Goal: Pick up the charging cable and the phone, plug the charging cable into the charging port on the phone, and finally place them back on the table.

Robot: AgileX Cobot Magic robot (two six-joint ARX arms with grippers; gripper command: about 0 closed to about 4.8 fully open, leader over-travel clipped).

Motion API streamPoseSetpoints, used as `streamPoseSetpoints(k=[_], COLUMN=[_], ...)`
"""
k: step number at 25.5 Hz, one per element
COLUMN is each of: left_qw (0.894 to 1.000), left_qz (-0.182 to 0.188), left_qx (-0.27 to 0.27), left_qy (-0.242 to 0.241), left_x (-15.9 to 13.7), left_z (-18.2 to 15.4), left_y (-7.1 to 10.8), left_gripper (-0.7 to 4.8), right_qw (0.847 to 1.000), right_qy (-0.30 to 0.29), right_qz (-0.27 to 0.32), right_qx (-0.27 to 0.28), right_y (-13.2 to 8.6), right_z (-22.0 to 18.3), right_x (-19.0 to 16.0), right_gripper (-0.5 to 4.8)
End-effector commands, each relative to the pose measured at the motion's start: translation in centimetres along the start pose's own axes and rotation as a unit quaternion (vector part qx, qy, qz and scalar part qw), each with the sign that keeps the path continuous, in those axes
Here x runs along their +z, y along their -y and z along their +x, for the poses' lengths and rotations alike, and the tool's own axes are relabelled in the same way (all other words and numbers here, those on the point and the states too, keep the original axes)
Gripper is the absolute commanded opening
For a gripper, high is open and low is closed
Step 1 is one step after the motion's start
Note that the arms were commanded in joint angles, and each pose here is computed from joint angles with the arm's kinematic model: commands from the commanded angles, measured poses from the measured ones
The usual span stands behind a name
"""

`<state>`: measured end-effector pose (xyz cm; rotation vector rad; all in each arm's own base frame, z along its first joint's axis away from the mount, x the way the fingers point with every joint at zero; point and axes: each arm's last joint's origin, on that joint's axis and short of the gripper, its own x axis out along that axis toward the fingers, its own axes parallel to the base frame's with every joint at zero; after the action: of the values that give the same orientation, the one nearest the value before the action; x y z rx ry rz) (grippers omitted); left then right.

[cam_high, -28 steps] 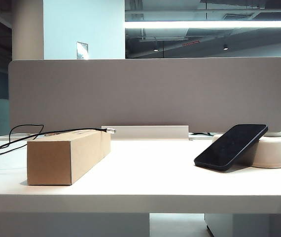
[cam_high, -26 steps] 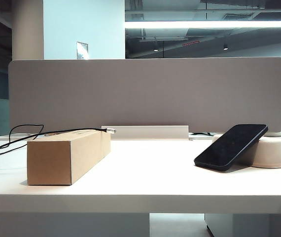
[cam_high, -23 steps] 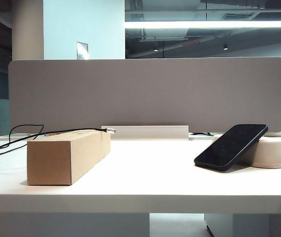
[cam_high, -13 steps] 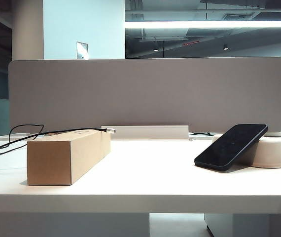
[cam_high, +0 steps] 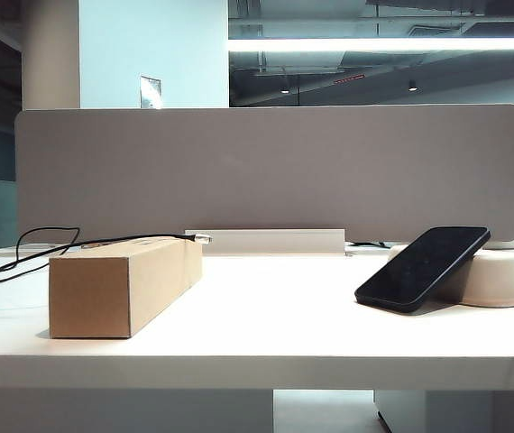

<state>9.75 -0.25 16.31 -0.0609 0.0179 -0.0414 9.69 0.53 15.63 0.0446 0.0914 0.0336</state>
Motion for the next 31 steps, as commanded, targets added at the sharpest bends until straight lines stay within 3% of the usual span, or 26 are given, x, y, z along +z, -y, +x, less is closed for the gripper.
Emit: streamPoseSetpoints(k=[1,15,26,31], left_qw=[1.000,0.999,0.998,0.998], left_qz=[0.000,0.005,0.007,0.007], left_qx=[-0.003,-0.024,-0.026,-0.026], left_qy=[0.009,0.037,0.054,0.055], left_x=[0.3,2.1,3.4,3.7], left_z=[0.0,-0.4,-0.8,-0.8], left_y=[0.0,0.3,0.4,0.4], left_gripper=[-0.06,-0.06,-0.06,-0.06], right_qw=[1.000,0.998,0.998,0.993], right_qy=[0.010,0.034,-0.046,-0.087], right_qz=[0.003,0.041,0.037,0.040], right_qx=[0.015,0.041,0.038,0.076], right_y=[-0.1,-0.7,-1.0,-1.4], right_z=[0.0,-1.0,1.1,2.8], right_x=[0.2,3.5,6.6,7.6], right_gripper=[-0.06,-0.06,-0.06,-0.06])
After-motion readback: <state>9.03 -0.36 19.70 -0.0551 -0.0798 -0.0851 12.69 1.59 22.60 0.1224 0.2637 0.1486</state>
